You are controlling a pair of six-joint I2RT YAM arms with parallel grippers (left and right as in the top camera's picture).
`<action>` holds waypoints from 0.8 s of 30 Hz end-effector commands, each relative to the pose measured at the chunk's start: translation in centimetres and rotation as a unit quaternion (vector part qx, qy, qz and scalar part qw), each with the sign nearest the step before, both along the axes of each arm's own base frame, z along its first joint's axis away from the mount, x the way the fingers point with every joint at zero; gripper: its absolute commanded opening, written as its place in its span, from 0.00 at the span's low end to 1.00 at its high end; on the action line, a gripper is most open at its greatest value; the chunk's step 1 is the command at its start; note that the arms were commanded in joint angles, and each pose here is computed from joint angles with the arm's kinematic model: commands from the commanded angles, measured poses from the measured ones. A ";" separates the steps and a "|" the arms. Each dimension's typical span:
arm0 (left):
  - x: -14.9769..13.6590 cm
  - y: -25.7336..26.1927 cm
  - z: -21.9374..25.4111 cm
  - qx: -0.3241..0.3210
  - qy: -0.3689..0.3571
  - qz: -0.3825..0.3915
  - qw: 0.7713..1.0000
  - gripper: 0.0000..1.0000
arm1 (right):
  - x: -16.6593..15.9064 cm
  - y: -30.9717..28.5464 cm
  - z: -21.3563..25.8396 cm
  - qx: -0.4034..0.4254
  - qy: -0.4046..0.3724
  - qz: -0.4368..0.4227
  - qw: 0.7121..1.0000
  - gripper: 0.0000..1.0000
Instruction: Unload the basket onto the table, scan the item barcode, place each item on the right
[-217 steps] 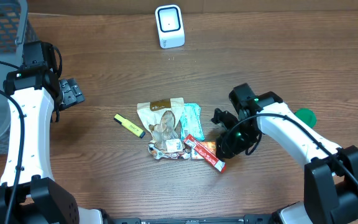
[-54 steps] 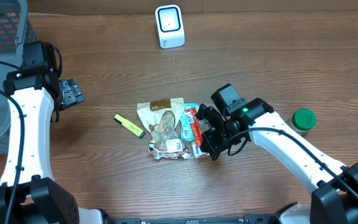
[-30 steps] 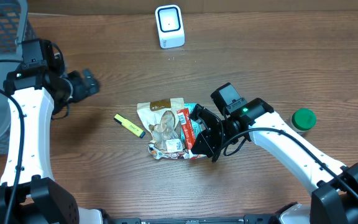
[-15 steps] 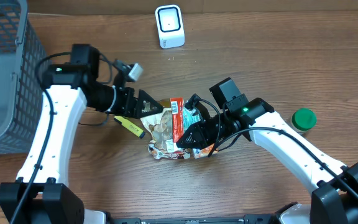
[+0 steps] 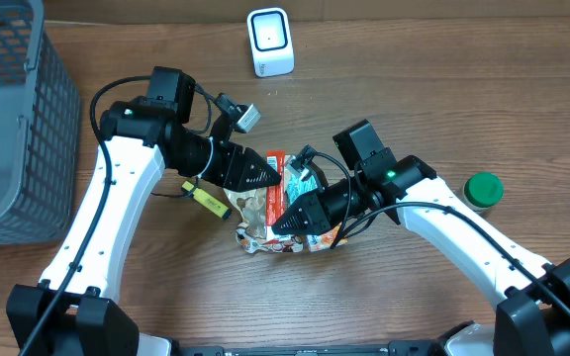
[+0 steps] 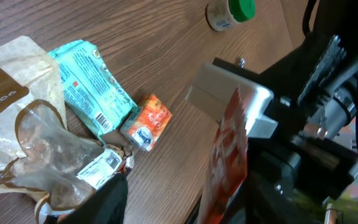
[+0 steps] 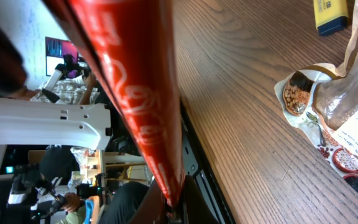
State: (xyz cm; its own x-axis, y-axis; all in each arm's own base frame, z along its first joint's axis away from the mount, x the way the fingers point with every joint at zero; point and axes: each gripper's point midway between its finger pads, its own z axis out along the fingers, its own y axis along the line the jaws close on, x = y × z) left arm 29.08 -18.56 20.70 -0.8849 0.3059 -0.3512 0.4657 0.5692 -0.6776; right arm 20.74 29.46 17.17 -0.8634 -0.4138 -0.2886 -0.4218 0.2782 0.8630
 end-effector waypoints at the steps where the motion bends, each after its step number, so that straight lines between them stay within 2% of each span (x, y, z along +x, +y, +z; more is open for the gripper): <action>1: -0.1 -1.0 1.2 -0.015 -0.009 -0.005 1.000 0.31 | 0.1 0.2 1.6 0.021 -0.014 0.004 1.000 0.04; 7: 0.2 -1.9 1.4 -0.021 -0.008 0.002 1.000 0.29 | 0.1 0.2 1.6 0.021 -0.014 0.004 1.000 0.04; 9: 0.2 -2.1 1.4 -0.021 -0.009 0.000 1.000 0.22 | 0.1 0.2 1.6 0.021 -0.015 0.004 1.000 0.04; 11: 0.2 -2.0 1.2 -0.012 -0.011 0.000 1.000 0.08 | 0.1 0.2 1.6 0.021 -0.015 0.004 1.000 0.04; 12: 0.2 -2.0 1.1 -0.007 -0.012 0.000 1.000 0.04 | 0.1 0.2 1.6 0.021 -0.015 0.004 1.000 0.04; 16: 0.2 -2.0 1.1 -0.007 -0.013 0.000 1.000 0.04 | 0.2 0.3 1.7 0.023 -0.018 0.004 1.000 0.05; 17: 0.2 -2.0 1.1 -0.007 -0.013 0.000 1.000 0.04 | 0.3 0.3 1.7 0.025 -0.021 0.003 0.999 0.09; 19: 0.4 -1.8 1.1 -0.009 -0.013 0.005 1.000 0.04 | 0.6 0.4 1.9 0.029 -0.030 0.003 0.999 0.36; 22: 0.7 -1.4 2.3 -0.051 -0.004 0.012 0.999 0.04 | 1.3 0.1 2.0 0.033 -0.037 -0.005 0.999 0.53; 24: 0.9 -1.0 3.6 -0.095 0.005 0.019 0.995 0.04 | 1.9 -0.4 2.0 0.033 -0.037 -0.017 0.999 0.56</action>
State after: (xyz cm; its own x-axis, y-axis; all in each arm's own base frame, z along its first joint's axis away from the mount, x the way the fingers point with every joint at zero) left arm 29.70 -19.86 21.54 -0.8936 0.2661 -0.3614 0.4488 0.5416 -0.7108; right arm 21.54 29.64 17.68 -0.8543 -0.3979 -0.3345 -0.4522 0.2516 0.8557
